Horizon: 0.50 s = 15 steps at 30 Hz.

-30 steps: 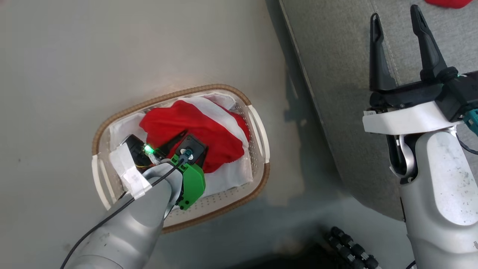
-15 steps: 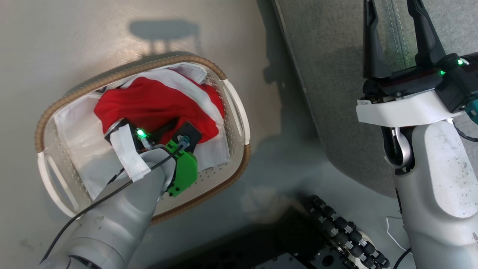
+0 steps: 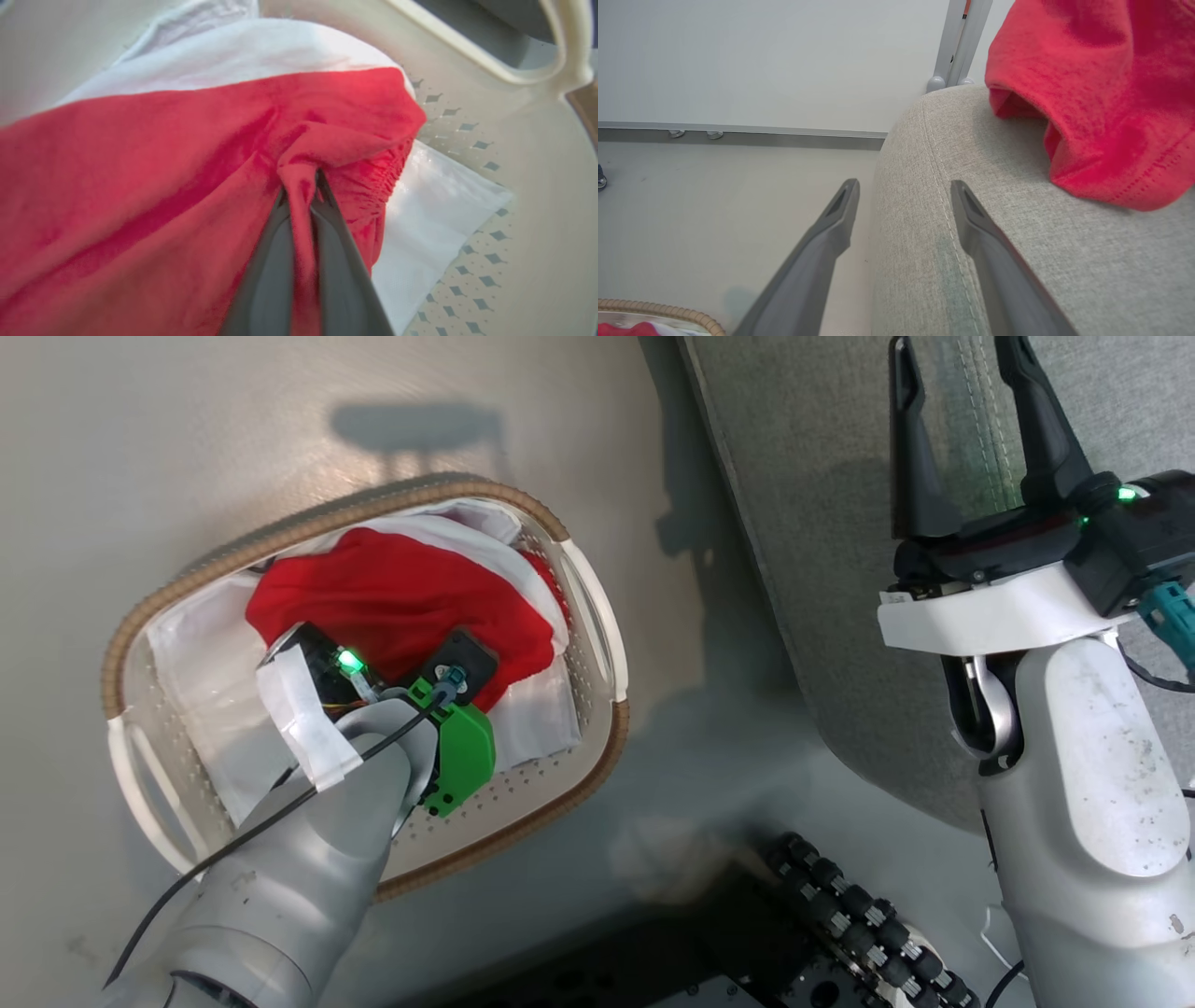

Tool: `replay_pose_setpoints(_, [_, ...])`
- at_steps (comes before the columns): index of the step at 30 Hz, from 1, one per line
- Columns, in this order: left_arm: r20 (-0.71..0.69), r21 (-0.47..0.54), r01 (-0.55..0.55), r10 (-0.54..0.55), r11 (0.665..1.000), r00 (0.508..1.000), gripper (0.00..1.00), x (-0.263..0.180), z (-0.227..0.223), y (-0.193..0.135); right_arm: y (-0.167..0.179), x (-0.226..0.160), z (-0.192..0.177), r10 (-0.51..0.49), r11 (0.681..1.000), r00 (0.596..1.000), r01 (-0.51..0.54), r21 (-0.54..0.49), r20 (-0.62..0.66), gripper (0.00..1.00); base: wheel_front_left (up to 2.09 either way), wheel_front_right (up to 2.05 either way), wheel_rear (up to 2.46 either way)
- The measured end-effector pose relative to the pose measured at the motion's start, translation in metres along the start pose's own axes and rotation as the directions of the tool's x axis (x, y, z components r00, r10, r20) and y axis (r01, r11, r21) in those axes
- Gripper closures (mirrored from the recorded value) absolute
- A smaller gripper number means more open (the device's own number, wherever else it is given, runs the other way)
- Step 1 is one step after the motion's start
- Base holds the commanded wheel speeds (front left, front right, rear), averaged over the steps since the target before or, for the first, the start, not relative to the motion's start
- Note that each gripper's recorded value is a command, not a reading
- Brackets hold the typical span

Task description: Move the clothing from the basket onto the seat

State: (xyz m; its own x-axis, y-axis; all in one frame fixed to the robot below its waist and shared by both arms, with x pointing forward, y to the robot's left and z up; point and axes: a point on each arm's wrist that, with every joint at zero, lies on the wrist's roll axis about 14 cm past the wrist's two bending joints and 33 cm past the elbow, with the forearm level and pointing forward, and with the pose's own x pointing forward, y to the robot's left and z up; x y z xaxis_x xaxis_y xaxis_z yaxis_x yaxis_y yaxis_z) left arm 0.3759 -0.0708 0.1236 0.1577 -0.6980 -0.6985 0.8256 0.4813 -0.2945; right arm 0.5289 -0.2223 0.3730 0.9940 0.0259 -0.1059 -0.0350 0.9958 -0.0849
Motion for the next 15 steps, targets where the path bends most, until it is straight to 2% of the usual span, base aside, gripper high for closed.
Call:
replay_pose_setpoints(6, [0.093, -0.035, -0.046, 0.049, 0.998, 0.994, 1.0, -0.021, 0.03, 0.005, 0.004, -0.006, 0.011, 0.008, 1.0, 1.0, -0.008, -0.006, 0.006, 0.0, 0.0, 0.0, 0.0])
replay_pose_setpoints(9, [0.188, -0.044, -0.096, 0.103, 0.994, 0.977, 1.0, -0.044, 0.058, 0.017, 0.006, -0.018, 0.017, 0.005, 1.0, 1.0, -0.005, -0.004, -0.002, 0.0, 0.0, 0.0, 0.0])
replay_pose_setpoints(15, [0.31, -0.003, -0.155, 0.148, 0.988, 0.939, 1.0, -0.089, 0.099, 0.018, 0.008, -0.043, 0.026, -0.003, 1.0, 1.0, 0.003, 0.004, -0.018, 0.0, 0.0, 0.0, 0.0])
